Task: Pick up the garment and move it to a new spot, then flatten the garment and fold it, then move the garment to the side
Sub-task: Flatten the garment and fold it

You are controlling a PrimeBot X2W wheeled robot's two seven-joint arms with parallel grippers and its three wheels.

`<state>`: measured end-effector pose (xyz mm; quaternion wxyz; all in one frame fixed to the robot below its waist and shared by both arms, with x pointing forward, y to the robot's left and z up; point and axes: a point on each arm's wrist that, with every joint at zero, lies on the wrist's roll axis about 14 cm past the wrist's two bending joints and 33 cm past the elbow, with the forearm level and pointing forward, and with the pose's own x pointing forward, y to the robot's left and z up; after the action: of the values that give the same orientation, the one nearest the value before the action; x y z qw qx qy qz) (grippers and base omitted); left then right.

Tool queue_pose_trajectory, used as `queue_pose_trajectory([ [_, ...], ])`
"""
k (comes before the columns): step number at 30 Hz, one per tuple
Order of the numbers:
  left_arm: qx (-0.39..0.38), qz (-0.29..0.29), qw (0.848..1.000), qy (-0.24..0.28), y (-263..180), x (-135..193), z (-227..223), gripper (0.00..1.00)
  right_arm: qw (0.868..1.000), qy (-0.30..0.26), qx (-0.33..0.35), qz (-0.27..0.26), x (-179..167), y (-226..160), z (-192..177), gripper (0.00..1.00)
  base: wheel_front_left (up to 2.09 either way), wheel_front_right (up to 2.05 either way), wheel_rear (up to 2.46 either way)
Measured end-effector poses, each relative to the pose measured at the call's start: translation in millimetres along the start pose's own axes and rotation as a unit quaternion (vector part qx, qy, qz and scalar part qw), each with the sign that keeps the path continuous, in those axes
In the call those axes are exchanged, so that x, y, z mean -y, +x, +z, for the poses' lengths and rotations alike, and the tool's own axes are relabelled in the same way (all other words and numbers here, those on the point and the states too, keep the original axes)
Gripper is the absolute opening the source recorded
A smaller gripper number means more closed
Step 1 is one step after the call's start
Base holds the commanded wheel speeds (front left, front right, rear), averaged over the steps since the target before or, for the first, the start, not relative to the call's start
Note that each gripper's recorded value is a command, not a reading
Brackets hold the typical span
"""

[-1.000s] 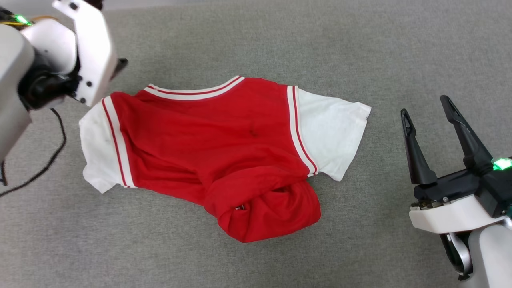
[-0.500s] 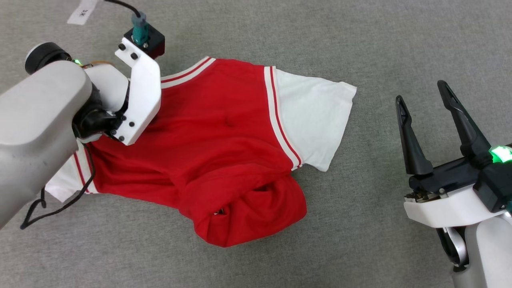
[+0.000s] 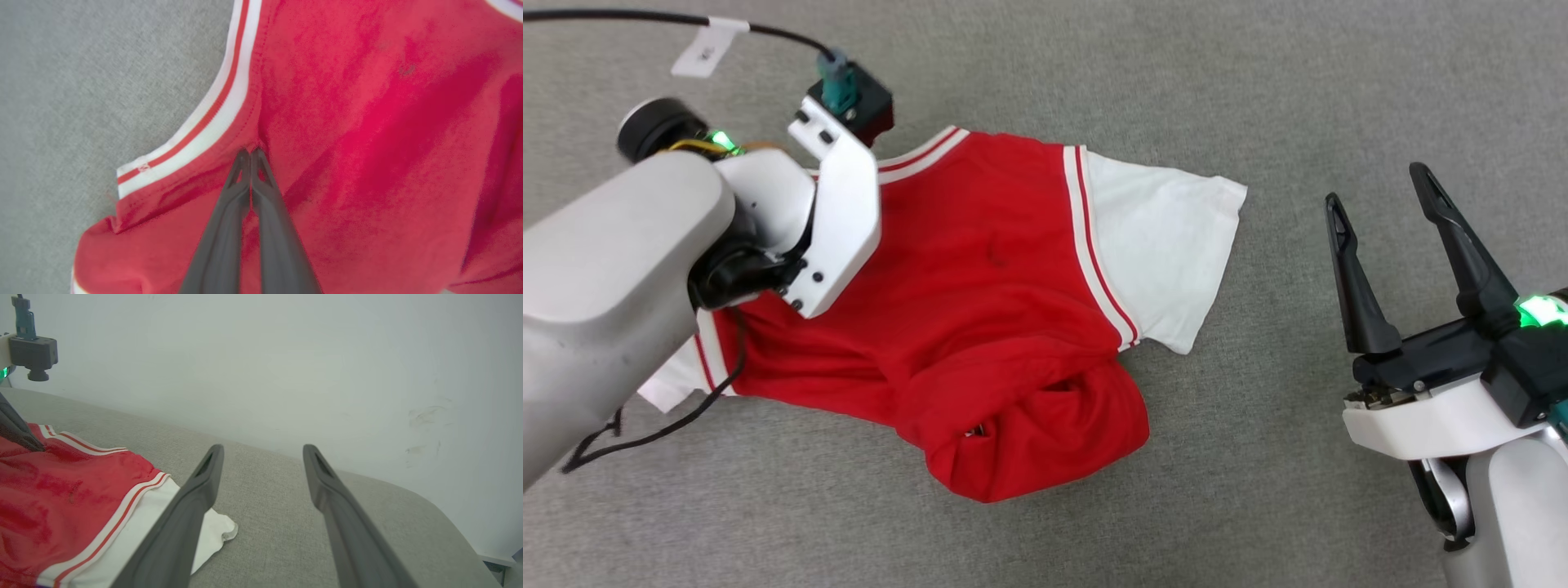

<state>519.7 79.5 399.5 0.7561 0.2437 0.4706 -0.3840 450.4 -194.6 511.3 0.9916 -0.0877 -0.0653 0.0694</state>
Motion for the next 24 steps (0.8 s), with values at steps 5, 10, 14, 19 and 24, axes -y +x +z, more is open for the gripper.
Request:
queue_pose_trajectory([
  [5,0.092,0.004,0.995,0.026,-37.1,8.6,47.1,0.0,1.0,0.001,0.015,0.002,-1.3,-1.9,12.9,1.0,0.0,0.0,0.0],
  [10,0.161,-0.015,0.984,0.07,-55.4,35.7,89.5,0.0,1.0,0.001,0.023,0.001,-0.1,-3.3,19.6,1.0,0.0,0.0,0.0],
  [14,0.196,-0.054,0.974,0.098,-45.9,67.6,114.0,0.0,1.0,0.0,0.016,-0.003,2.3,-3.7,14.1,1.0,0.0,0.0,0.0],
  [19,0.18,-0.103,0.972,0.115,-12.2,105.2,110.2,0.0,1.0,0.0,-0.002,-0.014,9.0,-4.5,0.9,1.0,0.0,0.0,0.0],
  [24,0.101,-0.149,0.975,0.129,27.7,143.9,67.4,0.0,1.0,0.001,-0.012,-0.022,12.2,-4.4,-7.1,1.0,0.0,0.0,0.0],
])
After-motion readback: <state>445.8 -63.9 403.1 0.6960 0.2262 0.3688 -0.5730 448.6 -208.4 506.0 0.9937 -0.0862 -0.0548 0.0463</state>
